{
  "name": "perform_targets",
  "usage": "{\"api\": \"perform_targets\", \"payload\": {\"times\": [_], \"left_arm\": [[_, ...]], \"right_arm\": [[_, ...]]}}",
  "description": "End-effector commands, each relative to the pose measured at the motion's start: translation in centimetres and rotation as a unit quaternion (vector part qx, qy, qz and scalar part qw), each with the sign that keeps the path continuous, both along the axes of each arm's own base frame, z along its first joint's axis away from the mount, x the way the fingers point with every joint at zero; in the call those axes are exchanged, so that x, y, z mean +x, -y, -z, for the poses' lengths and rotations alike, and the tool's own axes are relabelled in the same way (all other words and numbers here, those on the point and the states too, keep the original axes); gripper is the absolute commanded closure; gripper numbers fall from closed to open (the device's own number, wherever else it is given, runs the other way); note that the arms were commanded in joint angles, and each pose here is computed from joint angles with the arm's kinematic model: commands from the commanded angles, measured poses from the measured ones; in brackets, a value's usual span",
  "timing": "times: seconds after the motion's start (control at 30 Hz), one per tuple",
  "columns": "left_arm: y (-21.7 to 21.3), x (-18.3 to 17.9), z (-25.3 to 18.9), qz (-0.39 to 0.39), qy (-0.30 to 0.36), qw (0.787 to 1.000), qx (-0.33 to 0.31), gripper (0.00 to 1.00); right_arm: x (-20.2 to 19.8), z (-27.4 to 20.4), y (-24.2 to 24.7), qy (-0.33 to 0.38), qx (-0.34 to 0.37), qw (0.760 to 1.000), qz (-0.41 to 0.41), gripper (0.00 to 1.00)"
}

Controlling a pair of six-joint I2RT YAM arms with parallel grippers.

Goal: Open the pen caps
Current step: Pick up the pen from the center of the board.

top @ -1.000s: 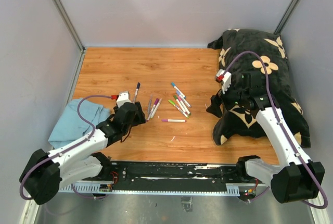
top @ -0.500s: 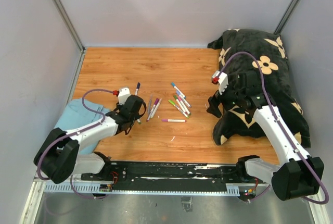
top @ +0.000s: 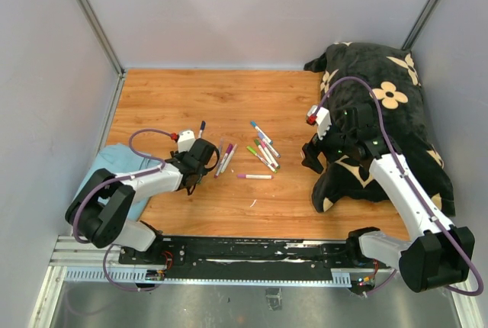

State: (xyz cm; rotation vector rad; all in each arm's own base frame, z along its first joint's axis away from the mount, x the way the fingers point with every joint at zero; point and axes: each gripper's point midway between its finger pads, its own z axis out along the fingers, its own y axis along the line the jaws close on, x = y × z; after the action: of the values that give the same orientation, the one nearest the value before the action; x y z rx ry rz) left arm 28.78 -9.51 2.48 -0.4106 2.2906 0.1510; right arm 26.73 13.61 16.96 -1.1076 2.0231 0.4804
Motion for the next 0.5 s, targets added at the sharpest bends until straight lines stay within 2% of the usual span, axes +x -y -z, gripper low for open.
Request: {"api": "perform_targets", "payload": {"times": [0.0,0.23,0.47], "left_arm": [[-0.4,0.6,-0.2,-0.024,0.009,1.000,0.002,0.63],[-0.4,-0.2,1.0,-0.020,-0.010,1.000,0.000,0.67],[-1.1,-1.7,1.8,-0.021,-0.028,0.999,0.005,0.76]], "right_arm": [[0.0,-0.6,-0.3,0.012,-0.006,1.000,-0.012,0.02],[-0.1,-0.6,-0.5,0.009,-0.001,1.000,-0.016,0.02],[-1.1,-1.0,-1.9,-0.013,0.040,0.998,-0.037,0.02]]}}
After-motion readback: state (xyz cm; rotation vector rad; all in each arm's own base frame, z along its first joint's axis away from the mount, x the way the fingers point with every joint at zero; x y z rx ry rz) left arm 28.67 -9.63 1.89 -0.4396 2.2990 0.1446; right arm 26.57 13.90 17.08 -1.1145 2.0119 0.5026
